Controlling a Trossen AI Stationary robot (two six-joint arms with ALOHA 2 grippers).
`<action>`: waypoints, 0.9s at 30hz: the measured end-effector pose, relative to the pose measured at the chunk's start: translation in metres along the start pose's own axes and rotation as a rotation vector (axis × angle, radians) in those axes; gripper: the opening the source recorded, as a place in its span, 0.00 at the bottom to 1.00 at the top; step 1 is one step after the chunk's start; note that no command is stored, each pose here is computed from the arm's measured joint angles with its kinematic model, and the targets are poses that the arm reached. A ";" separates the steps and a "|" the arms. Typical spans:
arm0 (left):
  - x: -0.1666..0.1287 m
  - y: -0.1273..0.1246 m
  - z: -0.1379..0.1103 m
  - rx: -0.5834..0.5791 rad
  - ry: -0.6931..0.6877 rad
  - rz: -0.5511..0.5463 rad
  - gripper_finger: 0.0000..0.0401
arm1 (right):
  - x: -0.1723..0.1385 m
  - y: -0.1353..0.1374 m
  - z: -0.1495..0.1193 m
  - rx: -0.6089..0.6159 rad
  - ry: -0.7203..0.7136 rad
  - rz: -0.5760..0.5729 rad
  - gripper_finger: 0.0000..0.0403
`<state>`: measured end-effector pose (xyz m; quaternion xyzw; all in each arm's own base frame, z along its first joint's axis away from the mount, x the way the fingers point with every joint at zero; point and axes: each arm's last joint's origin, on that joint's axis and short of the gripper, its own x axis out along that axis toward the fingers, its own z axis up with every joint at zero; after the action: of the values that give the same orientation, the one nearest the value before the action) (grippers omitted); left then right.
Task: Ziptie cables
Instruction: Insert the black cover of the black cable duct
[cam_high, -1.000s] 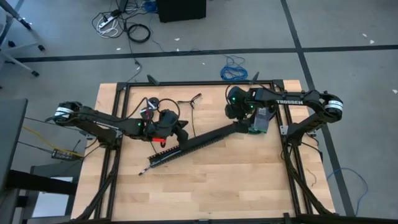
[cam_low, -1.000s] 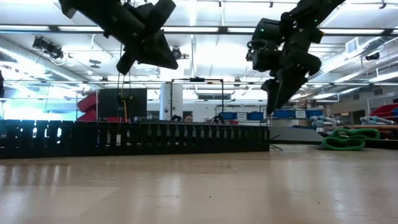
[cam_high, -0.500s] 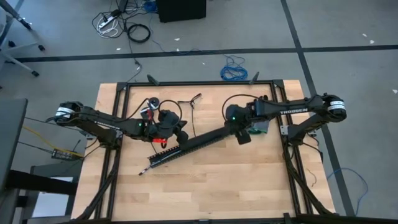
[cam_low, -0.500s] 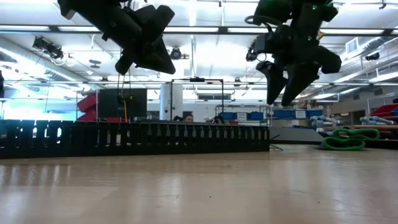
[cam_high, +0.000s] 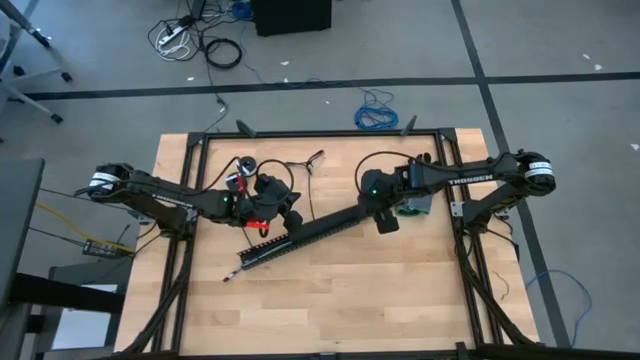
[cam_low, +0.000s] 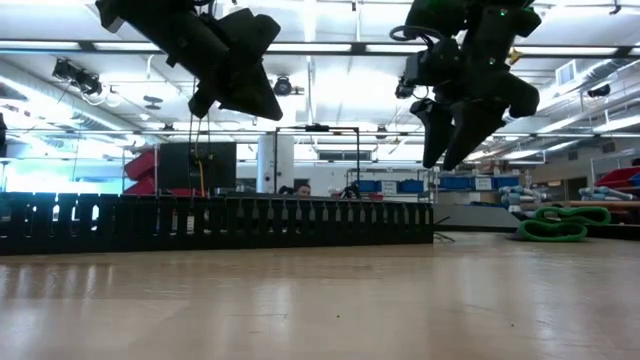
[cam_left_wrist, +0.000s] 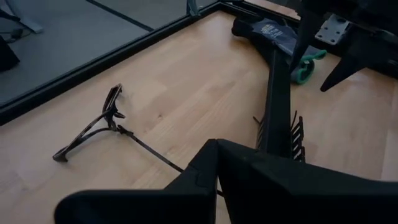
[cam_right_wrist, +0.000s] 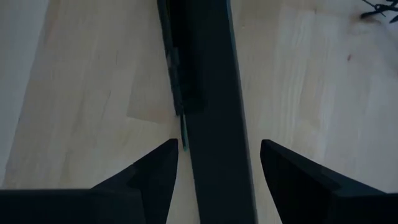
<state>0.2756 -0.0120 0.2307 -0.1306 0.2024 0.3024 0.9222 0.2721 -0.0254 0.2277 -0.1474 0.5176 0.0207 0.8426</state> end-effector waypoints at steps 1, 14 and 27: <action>0.000 0.000 0.000 0.000 0.000 0.000 0.00 | 0.000 0.000 0.000 -0.002 -0.001 0.000 0.55; 0.000 -0.001 0.001 -0.006 -0.011 -0.006 0.00 | 0.000 -0.002 0.004 -0.004 -0.045 -0.024 0.55; 0.000 -0.002 0.004 -0.026 -0.034 -0.019 0.00 | 0.000 -0.004 0.007 -0.055 -0.069 -0.036 0.55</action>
<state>0.2779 -0.0123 0.2344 -0.1395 0.1814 0.2986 0.9265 0.2785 -0.0271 0.2314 -0.1789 0.4849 0.0250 0.8557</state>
